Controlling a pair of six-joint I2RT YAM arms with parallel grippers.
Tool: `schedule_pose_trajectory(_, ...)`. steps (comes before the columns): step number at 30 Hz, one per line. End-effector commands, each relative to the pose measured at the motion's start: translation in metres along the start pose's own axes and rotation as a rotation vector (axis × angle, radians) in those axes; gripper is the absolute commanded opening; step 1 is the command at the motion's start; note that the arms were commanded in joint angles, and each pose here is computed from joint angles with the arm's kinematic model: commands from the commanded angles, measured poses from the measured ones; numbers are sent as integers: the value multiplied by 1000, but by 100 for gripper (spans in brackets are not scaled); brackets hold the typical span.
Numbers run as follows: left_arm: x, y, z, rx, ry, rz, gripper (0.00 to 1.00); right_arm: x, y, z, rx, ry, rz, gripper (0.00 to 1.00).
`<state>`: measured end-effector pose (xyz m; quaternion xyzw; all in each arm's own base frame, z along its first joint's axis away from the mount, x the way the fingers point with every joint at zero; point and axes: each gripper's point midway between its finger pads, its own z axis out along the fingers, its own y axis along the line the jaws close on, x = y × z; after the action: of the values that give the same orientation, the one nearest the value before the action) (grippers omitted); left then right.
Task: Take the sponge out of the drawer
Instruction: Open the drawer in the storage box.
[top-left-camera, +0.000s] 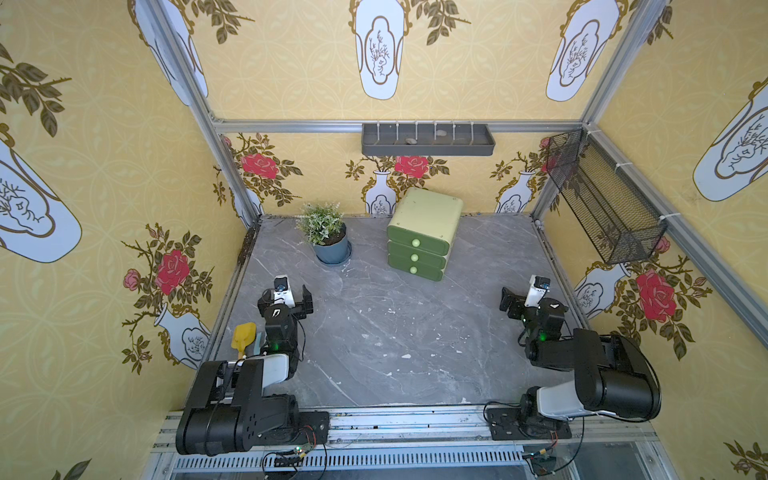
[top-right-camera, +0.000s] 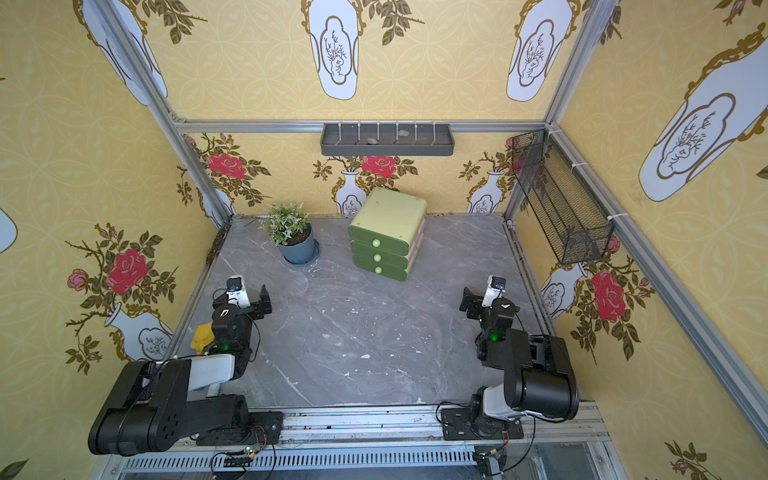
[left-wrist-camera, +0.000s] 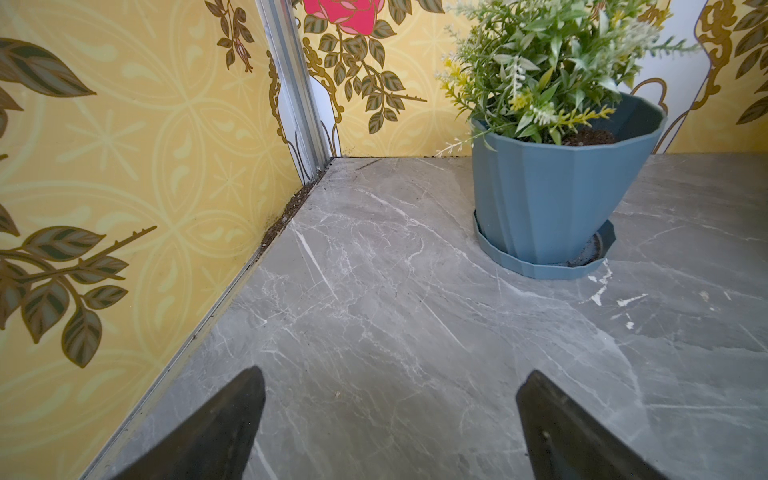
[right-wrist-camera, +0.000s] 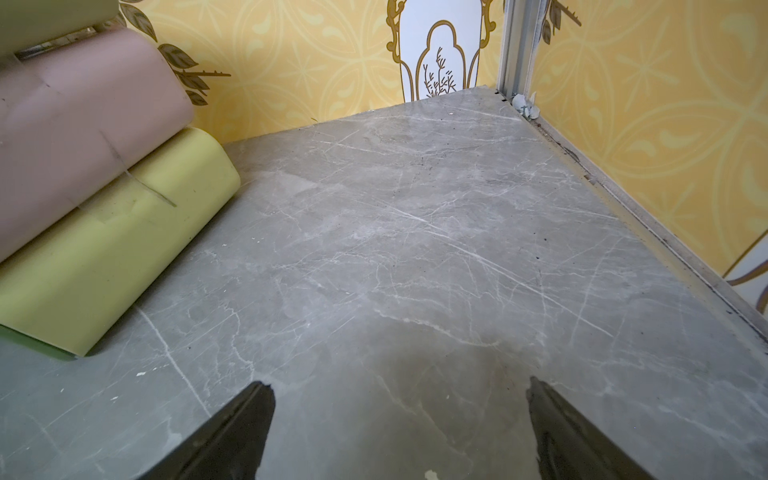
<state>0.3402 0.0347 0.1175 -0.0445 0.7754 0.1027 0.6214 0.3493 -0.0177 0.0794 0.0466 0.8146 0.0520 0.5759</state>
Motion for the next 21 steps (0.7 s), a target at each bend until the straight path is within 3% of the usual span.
schedule_pose_trajectory(1,-1,1,-1,-1,-6,-1,100,-8,1,0,-2,-29,-2,98)
schedule_pose_trajectory(9,-27,4,-26,-28,-107,-1,100,-26,1,-4,58,-34,-22,98)
schedule_pose_trajectory(14,-71,-5,-48,-71,-192,50,100,-52,12,-10,98,-35,-54,98)
schedule_pose_trajectory(18,-113,-8,-67,-70,-224,-19,100,-83,18,-16,100,-25,54,98)
schedule_pose_trajectory(21,-141,-18,-79,22,-230,-105,100,-104,23,-22,90,-28,107,97)
